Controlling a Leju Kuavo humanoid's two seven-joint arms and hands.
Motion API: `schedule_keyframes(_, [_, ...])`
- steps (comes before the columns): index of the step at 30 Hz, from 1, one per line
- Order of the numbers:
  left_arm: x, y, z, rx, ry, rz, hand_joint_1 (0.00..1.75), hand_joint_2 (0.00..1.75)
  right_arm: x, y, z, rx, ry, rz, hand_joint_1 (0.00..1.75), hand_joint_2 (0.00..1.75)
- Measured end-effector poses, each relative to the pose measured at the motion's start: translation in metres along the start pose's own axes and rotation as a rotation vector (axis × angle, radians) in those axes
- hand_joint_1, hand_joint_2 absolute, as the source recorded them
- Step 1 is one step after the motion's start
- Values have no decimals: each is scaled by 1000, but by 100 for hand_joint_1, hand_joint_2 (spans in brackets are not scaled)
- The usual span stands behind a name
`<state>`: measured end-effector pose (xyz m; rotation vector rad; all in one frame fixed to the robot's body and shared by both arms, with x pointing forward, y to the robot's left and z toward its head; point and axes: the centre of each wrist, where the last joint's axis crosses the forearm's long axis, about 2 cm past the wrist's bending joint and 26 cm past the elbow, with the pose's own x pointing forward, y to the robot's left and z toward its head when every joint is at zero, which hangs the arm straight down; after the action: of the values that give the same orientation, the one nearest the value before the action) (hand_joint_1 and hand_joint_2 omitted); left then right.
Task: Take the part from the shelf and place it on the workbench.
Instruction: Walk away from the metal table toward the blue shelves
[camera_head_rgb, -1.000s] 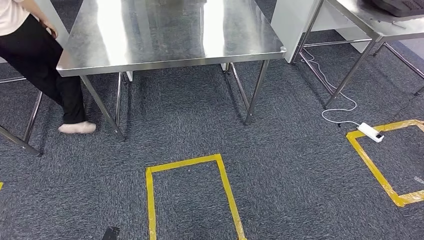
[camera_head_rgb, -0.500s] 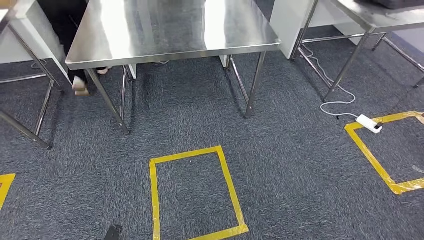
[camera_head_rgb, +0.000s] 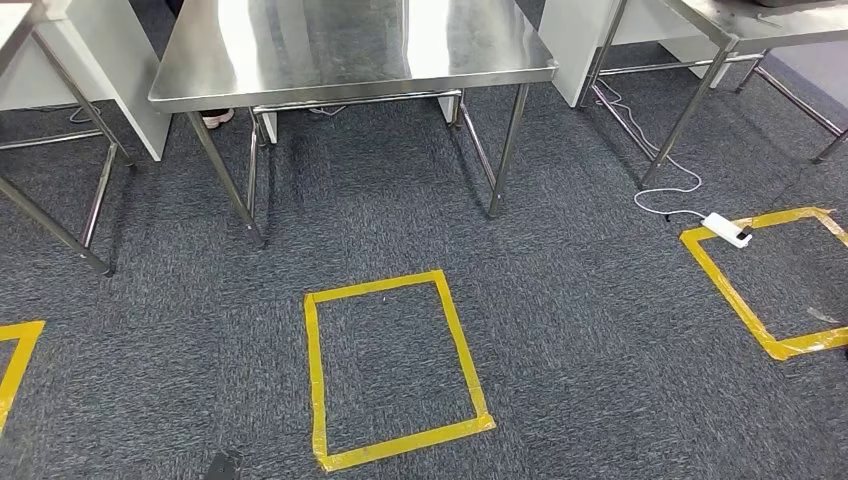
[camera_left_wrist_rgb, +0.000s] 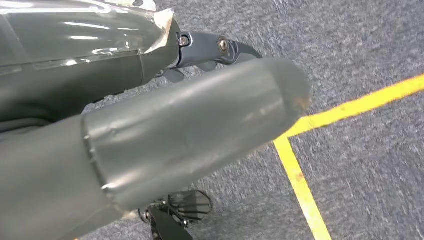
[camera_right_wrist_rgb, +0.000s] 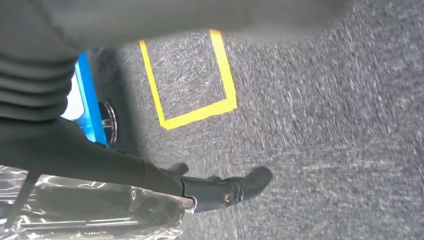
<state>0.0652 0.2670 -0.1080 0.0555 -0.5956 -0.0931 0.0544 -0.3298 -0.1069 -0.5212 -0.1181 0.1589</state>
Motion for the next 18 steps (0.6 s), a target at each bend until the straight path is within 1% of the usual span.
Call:
schedule_keyframes(4, [0, 1, 0, 0, -4, -3, 0, 0, -1, 0, 0, -1, 6, -8, 0, 175])
schedule_keyframes(8, [0, 0, 0, -2, -6, -2, 0, 0, -1, -1, 0, -1, 10, -17, 0, 0])
schedule_keyframes(12, [0, 1, 0, -2, -7, -4, 0, 0, 3, -1, 0, -2, 6, -26, 0, 0])
schedule_keyframes(18, [0, 0, 0, -4, -2, -7, 0, 0, 0, 0, 0, 0, 18, -27, 0, 0])
